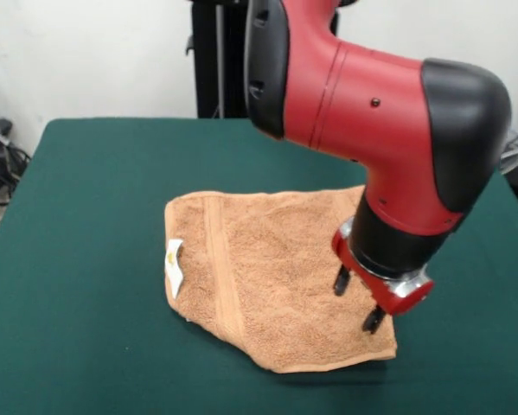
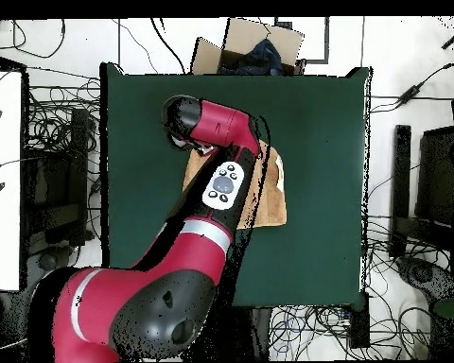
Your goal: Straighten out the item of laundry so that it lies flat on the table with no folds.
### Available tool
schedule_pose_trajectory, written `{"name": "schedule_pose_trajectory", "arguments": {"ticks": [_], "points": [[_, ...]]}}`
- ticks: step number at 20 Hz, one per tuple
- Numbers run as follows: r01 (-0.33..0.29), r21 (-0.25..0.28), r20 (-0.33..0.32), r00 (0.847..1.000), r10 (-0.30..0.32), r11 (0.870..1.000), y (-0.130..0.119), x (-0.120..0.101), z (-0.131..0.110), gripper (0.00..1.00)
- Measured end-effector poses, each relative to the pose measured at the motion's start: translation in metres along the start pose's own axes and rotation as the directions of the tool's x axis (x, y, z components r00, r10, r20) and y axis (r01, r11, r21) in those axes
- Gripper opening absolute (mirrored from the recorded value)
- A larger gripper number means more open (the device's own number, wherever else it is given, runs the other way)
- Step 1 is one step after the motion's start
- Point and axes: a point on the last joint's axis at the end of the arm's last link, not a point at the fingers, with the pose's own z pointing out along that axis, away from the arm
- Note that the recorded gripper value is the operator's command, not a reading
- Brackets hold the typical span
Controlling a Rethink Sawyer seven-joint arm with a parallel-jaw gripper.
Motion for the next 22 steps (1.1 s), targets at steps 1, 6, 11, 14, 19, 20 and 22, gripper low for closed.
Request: {"name": "schedule_pose_trajectory", "arguments": {"ticks": [1, 6, 11, 14, 19, 20, 22], "points": [[-0.002, -0.007, -0.005, 1.0, 0.002, 1.0, 0.003, 0.004, -0.001, 1.0], [-0.017, -0.05, -0.018, 1.0, 0.016, 0.999, 0.018, 0.017, -0.006, 1.0], [-0.031, -0.099, -0.001, 1.0, 0.031, 0.995, 0.031, 0.021, -0.007, 1.0], [-0.04, -0.128, 0.017, 0.999, 0.042, 0.991, 0.036, 0.02, -0.005, 1.0], [-0.045, -0.147, 0.034, 0.998, 0.05, 0.988, 0.04, 0.025, 0.004, 1.0], [-0.045, -0.148, 0.035, 0.998, 0.051, 0.988, 0.04, 0.026, 0.005, 1.0], [-0.046, -0.145, 0.036, 0.998, 0.052, 0.988, 0.039, 0.029, 0.008, 1.0]]}}
